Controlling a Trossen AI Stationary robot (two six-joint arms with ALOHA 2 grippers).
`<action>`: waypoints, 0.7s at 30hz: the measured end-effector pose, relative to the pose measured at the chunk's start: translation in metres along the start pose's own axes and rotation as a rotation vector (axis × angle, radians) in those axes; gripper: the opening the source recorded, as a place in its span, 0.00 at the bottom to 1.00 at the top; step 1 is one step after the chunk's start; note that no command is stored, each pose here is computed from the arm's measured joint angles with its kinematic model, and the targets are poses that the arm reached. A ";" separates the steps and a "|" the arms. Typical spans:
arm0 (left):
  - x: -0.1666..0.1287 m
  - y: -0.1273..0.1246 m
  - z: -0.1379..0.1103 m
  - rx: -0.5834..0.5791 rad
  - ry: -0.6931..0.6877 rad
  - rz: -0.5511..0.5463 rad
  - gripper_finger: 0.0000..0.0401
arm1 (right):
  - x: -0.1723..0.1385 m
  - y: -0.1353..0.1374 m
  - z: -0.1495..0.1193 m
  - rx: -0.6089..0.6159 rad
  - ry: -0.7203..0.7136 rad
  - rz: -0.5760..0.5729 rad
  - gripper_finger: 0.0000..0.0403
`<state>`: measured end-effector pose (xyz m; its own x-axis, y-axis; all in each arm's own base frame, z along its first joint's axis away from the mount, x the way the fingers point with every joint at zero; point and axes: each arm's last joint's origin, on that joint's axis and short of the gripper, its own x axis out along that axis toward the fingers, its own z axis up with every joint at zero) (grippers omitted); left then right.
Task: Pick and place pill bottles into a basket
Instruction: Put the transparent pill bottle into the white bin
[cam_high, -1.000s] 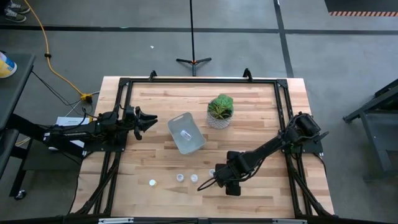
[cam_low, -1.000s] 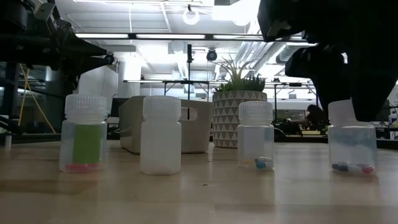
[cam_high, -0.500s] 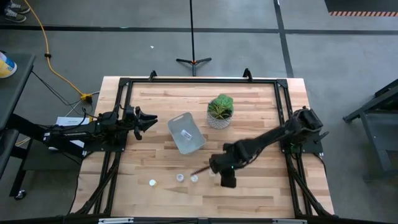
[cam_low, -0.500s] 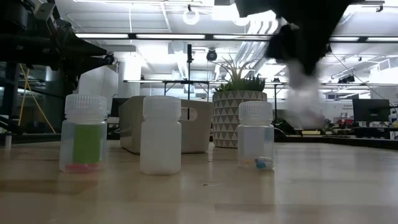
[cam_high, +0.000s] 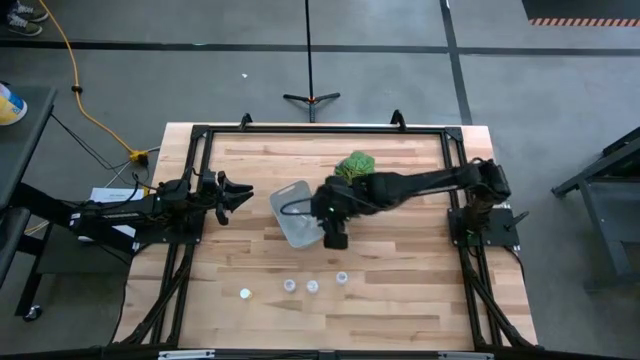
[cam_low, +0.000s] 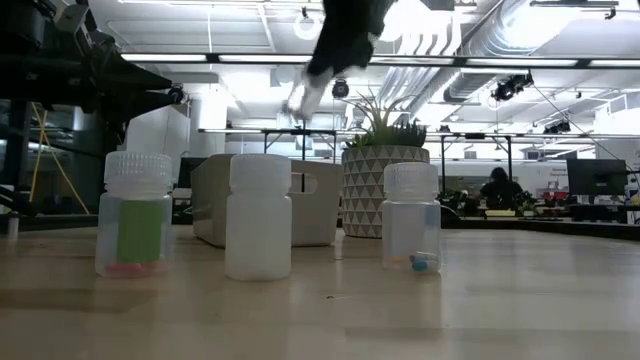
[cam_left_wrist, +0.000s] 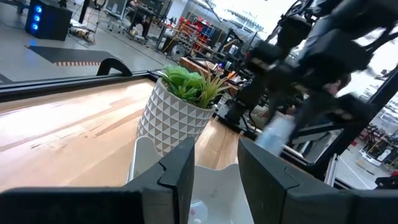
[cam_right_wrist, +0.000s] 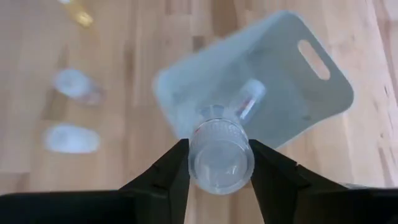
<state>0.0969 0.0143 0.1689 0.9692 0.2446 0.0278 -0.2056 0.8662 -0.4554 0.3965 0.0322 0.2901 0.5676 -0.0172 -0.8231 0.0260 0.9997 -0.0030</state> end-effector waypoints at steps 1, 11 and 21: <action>0.000 0.000 0.000 0.000 0.000 0.000 0.39 | 0.007 -0.005 -0.001 -0.004 0.019 -0.003 0.36; 0.000 0.000 0.000 0.000 -0.001 0.001 0.39 | 0.053 -0.028 -0.012 0.024 0.158 0.083 0.34; 0.000 0.000 0.000 0.000 -0.001 0.001 0.39 | 0.064 -0.026 -0.020 0.013 0.239 0.126 0.38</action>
<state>0.0969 0.0144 0.1690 0.9688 0.2463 0.0281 -0.2069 0.8659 -0.4555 0.4153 0.0051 0.2258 0.3564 0.1135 -0.9274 -0.0209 0.9933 0.1136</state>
